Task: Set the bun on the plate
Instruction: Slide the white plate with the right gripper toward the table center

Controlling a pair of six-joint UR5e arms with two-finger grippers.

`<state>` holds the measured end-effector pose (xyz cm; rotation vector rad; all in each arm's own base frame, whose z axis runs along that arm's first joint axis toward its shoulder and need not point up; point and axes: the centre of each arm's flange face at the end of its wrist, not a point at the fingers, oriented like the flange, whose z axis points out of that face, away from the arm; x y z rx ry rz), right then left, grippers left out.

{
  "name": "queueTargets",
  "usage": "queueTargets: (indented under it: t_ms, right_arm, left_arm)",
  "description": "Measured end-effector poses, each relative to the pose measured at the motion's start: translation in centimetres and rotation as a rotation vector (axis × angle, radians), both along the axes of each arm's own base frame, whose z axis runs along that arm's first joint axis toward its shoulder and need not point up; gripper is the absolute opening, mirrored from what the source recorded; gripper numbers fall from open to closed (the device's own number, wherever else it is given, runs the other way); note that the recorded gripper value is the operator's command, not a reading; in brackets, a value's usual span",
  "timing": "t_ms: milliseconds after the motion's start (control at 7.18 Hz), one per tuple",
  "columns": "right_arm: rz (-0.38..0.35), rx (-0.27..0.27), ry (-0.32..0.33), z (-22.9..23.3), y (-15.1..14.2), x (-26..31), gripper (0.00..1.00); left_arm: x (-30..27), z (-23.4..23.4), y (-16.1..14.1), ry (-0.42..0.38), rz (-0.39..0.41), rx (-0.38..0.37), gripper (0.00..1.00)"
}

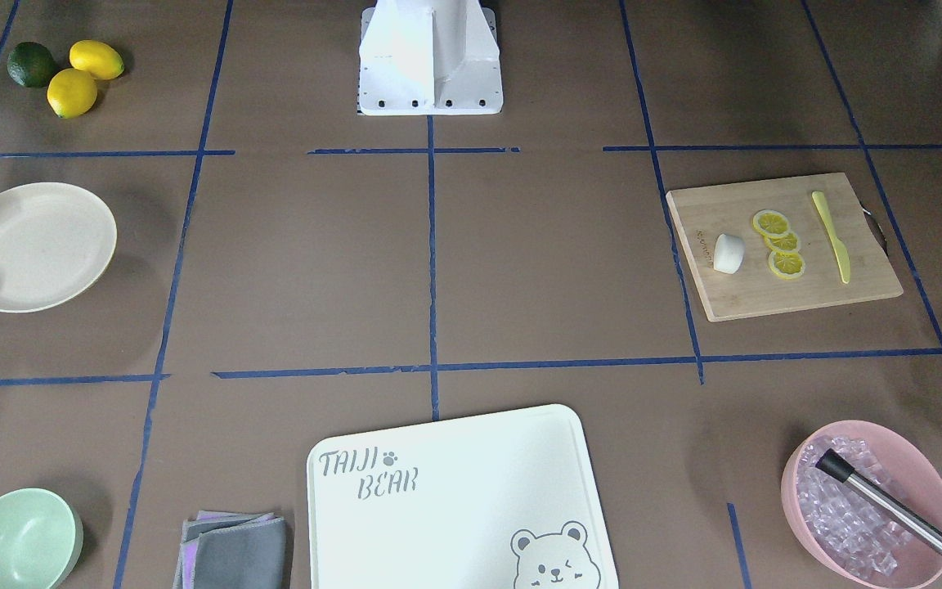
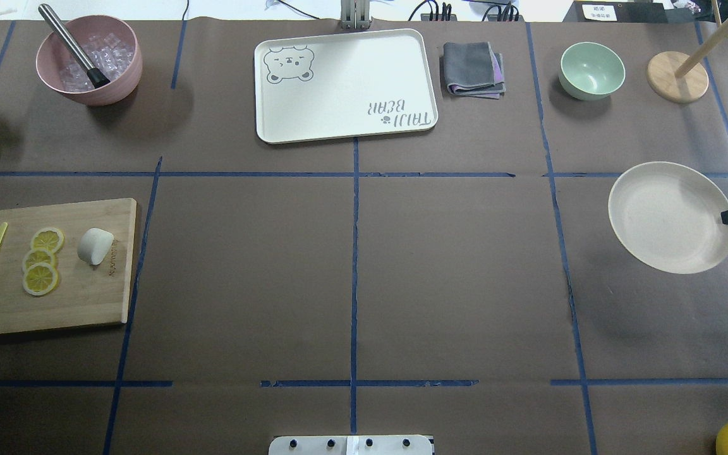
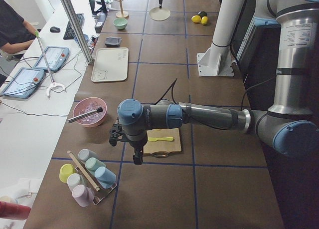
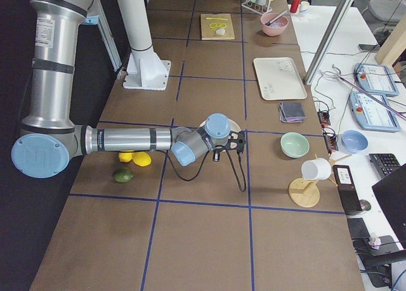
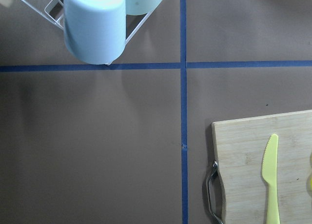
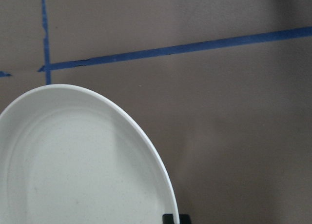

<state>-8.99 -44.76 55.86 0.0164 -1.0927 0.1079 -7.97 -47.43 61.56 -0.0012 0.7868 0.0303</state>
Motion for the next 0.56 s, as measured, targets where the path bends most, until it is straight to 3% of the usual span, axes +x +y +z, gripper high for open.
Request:
queueTargets:
  t_ms: [278, 557]
  right_arm:
    - [0.029, -0.043, -0.078, -7.8, -3.7, -4.0, 0.0]
    - [0.033, -0.09, -0.106, -14.9, -5.5, -12.3, 0.0]
  left_arm:
    - [0.0, -0.3, 0.0, -0.001, 0.0, 0.006, 1.0]
    - [0.0, -0.4, 0.1, -0.001, -0.001, 0.007, 1.0]
